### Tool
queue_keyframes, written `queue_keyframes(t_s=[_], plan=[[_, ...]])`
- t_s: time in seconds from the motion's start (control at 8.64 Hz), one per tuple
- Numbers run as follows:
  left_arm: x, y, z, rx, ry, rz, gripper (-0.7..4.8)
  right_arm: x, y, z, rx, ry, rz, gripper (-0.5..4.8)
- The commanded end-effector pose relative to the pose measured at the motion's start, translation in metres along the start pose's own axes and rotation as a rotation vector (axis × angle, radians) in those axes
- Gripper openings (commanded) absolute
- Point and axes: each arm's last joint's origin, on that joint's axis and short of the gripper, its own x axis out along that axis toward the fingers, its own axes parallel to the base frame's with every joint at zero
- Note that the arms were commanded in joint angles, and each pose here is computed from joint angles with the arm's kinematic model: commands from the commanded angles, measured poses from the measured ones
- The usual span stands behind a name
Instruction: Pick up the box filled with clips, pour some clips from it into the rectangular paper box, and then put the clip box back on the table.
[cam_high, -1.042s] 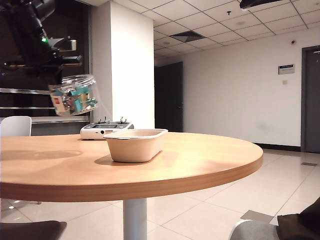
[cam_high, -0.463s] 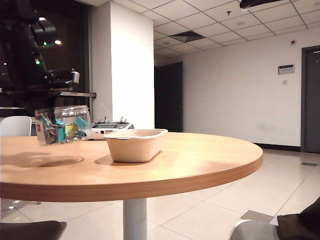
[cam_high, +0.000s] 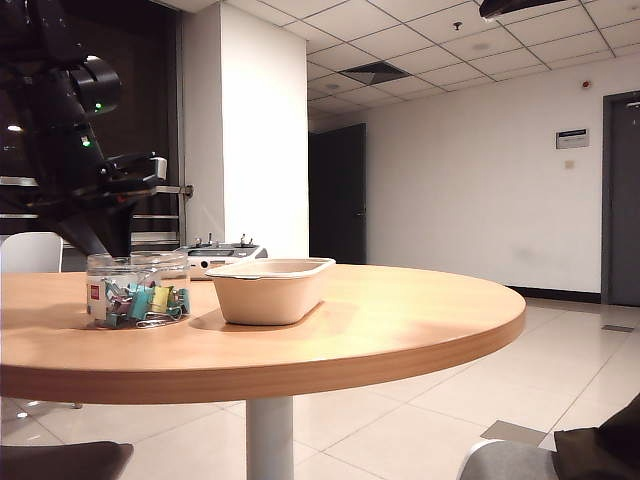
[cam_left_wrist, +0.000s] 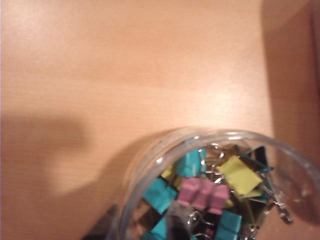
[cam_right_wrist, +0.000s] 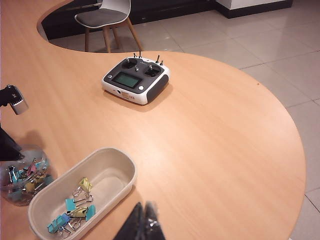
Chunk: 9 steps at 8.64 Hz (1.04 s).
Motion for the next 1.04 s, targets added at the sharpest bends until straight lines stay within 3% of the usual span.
queue_keyframes(t_s=[0.12,0.46,0.58,0.81,1.04], plan=[[-0.088,-0.015,0.006,-0.032,-0.213,-0.032,0.47,-0.019,0.008,0.018,-0.047,-0.119,0.004,-0.06],[-0.164,-0.037,-0.002,0.03,-0.427,-0.005,0.16,-0.053,0.019,0.022,-0.058,-0.126,-0.083,-0.06],[-0.199,-0.056,-0.019,0.092,-0.598,-0.018,0.16,-0.076,0.028,0.006,-0.117,-0.177,-0.095,-0.06],[-0.214,-0.079,-0.073,0.124,-0.754,0.031,-0.06,-0.101,0.035,-0.044,-0.109,-0.232,-0.198,-0.06],[-0.204,-0.092,-0.155,0.13,-0.826,0.019,-0.06,-0.109,0.037,-0.113,-0.087,-0.225,-0.222,-0.06]])
